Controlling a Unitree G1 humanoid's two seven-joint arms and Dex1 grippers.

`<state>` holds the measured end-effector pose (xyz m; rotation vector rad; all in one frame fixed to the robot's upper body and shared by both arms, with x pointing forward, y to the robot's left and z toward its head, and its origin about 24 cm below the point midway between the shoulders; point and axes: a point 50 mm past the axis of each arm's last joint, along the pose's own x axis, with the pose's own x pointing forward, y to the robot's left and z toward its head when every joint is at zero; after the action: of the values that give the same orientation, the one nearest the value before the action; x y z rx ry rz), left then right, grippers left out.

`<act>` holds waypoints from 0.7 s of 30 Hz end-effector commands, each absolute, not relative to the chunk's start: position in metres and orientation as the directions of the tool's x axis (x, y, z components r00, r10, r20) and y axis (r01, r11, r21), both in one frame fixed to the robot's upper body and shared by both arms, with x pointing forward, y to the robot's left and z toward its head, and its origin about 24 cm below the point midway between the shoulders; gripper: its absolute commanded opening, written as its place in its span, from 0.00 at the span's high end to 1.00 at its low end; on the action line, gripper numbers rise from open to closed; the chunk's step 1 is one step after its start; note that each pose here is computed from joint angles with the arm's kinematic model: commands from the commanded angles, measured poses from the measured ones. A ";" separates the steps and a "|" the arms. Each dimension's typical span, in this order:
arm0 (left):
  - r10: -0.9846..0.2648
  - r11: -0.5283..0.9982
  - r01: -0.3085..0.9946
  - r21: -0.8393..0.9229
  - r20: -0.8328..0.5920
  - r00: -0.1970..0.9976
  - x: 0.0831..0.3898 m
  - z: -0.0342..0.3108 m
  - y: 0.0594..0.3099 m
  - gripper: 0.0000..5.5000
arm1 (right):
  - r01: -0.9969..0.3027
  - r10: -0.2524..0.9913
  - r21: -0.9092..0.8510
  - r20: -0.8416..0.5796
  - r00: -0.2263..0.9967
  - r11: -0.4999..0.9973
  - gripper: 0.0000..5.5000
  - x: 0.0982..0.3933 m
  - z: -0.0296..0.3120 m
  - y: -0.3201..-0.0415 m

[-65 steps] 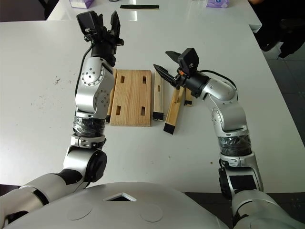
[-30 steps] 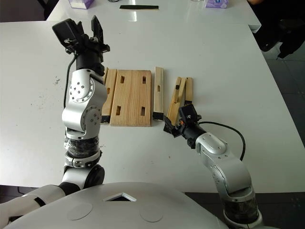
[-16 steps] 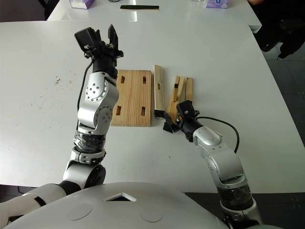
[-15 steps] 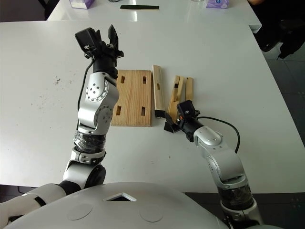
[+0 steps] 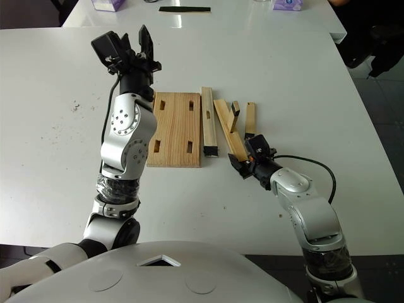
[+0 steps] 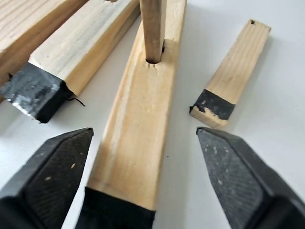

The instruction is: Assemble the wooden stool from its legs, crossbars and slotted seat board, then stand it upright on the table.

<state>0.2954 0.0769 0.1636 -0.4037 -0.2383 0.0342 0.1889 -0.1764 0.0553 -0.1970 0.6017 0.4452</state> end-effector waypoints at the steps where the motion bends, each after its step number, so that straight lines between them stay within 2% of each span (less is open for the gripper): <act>1: 0.042 0.867 -0.003 -0.498 0.068 0.997 0.278 0.134 0.055 0.56 | -0.447 0.332 -0.036 -0.616 0.714 0.894 0.27 0.183 0.045 -0.171; 3: 0.027 0.864 0.010 -0.503 0.067 0.997 0.278 0.134 0.052 0.56 | -0.442 0.329 -0.030 -0.624 0.709 0.897 0.27 0.182 0.041 -0.168; 17: -0.055 0.824 0.081 -0.561 0.063 0.996 0.283 0.134 0.046 0.56 | -0.327 0.232 -0.045 -0.612 0.756 0.944 0.62 0.186 0.021 -0.159; 21: -0.041 0.814 0.080 -0.576 0.081 0.996 0.284 0.136 0.051 0.56 | -0.308 0.211 -0.070 -0.585 0.783 0.949 0.62 0.190 0.026 -0.160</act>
<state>0.2954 0.0620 0.1572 -0.4933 -0.1623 -0.0907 0.1951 -0.1554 0.0355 -0.1458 0.5491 0.3177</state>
